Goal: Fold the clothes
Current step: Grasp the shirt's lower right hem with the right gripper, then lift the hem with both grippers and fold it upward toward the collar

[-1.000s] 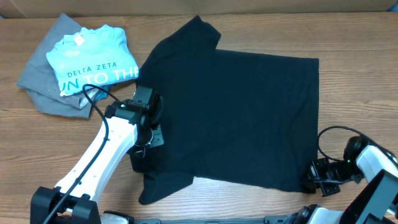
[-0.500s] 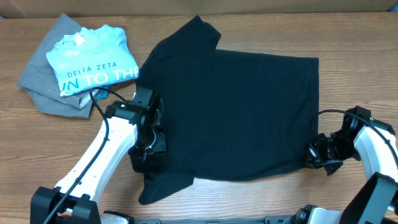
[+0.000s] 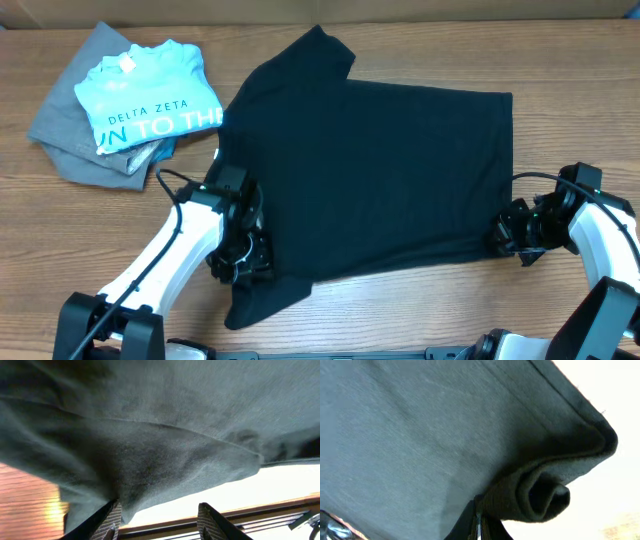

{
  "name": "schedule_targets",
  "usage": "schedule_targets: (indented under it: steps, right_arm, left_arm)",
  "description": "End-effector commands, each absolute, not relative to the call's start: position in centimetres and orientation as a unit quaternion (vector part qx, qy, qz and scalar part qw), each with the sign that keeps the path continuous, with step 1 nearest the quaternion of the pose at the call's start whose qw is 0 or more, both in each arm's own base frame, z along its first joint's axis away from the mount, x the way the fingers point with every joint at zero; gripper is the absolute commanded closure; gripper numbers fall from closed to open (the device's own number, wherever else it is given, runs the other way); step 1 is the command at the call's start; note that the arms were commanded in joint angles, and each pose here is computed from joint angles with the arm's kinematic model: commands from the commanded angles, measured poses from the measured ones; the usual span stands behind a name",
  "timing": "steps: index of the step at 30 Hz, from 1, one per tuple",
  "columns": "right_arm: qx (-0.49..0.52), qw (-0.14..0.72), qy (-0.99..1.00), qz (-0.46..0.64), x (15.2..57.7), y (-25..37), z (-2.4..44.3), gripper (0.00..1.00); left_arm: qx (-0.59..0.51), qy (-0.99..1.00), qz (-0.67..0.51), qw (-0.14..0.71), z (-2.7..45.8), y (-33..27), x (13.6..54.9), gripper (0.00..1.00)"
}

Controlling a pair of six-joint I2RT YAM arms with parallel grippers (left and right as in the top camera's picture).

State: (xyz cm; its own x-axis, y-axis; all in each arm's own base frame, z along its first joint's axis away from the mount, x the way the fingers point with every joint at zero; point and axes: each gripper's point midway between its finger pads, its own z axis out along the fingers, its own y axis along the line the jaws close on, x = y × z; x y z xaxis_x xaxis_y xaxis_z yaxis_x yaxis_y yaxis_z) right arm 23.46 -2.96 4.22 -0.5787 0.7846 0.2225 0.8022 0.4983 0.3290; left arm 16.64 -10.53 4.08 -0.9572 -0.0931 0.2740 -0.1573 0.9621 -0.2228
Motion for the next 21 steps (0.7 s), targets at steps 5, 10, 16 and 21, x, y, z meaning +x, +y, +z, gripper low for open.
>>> schedule_targets:
  steps: [5,10,16,21]
  right_arm:
    - [-0.460,-0.007,-0.863,-0.209,24.8,-3.3,5.1,0.96]
    - [-0.460,-0.007,-0.863,-0.209,24.8,-3.3,5.1,0.96]
    - [-0.460,-0.007,-0.863,-0.209,24.8,-3.3,5.1,0.96]
    - [-0.460,-0.007,-0.863,-0.209,24.8,-3.3,5.1,0.96]
  left_arm:
    - [0.072,-0.971,0.146,0.177,2.8,-10.9,13.8,0.49]
    - [0.075,-0.972,0.139,0.174,2.6,-10.8,13.9,0.48]
    - [0.072,-0.980,0.103,0.154,1.6,-10.4,14.0,0.48]
    - [0.075,-0.980,0.090,0.160,0.6,-10.7,12.9,0.60]
